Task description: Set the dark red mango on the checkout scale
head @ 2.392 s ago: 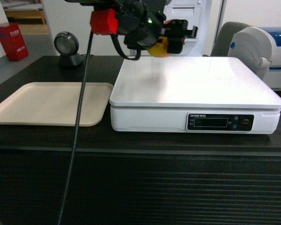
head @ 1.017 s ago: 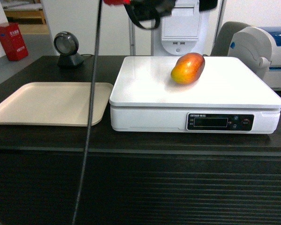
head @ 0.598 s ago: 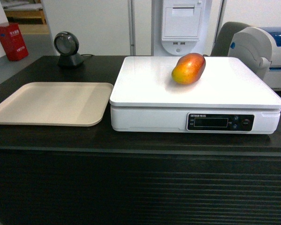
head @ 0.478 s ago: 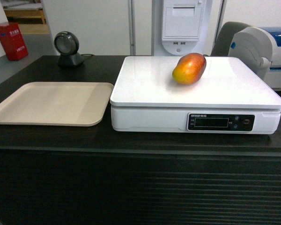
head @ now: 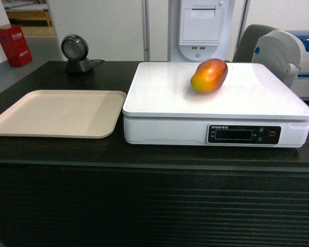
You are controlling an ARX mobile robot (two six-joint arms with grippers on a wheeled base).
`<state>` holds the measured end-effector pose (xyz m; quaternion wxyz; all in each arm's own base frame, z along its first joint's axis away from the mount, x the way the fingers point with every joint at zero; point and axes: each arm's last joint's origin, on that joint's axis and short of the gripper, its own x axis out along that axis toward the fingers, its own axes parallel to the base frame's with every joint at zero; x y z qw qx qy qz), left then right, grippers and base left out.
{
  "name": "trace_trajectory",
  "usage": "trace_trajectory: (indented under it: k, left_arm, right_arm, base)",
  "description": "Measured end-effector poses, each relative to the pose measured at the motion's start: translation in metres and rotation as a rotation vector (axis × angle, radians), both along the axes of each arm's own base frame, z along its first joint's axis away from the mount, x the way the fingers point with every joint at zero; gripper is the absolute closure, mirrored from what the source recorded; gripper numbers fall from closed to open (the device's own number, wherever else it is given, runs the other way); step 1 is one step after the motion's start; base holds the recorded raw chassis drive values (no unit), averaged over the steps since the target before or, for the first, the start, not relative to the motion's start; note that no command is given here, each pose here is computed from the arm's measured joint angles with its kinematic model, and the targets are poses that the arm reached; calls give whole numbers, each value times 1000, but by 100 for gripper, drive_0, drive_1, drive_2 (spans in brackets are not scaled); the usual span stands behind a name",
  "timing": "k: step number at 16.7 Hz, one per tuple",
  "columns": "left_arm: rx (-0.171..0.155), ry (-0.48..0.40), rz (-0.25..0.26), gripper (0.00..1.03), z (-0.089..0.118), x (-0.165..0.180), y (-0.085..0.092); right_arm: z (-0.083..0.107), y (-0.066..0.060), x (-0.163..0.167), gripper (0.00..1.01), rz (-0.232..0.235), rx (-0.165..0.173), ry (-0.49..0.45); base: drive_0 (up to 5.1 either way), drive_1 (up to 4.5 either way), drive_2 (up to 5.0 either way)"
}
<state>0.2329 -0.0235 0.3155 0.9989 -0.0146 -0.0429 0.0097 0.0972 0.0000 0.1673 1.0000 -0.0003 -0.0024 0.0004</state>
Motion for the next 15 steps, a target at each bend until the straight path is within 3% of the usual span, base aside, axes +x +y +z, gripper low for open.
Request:
trace_trajectory:
  k: [2, 3, 4, 5, 15]
  left_arm:
    - [14, 106, -27, 93, -52, -14, 3]
    - [17, 122, -28, 101, -69, -23, 6]
    - [12, 57, -11, 101, -76, -44, 13]
    - [14, 105, -10, 101, -105, -62, 24]
    - [15, 92, -16, 101, -134, -98, 24]
  right_arm:
    - [0, 0, 0, 3, -1, 0, 0]
    - [0, 0, 0, 3, -1, 0, 0]
    - [0, 0, 0, 3, 0, 0, 0]
    - [0, 0, 0, 3, -1, 0, 0]
    - [0, 0, 0, 3, -1, 0, 0]
  base:
    - [0, 0, 0]
    - [0, 0, 0]
    - [0, 0, 0]
    - [0, 0, 0]
    - [0, 0, 0]
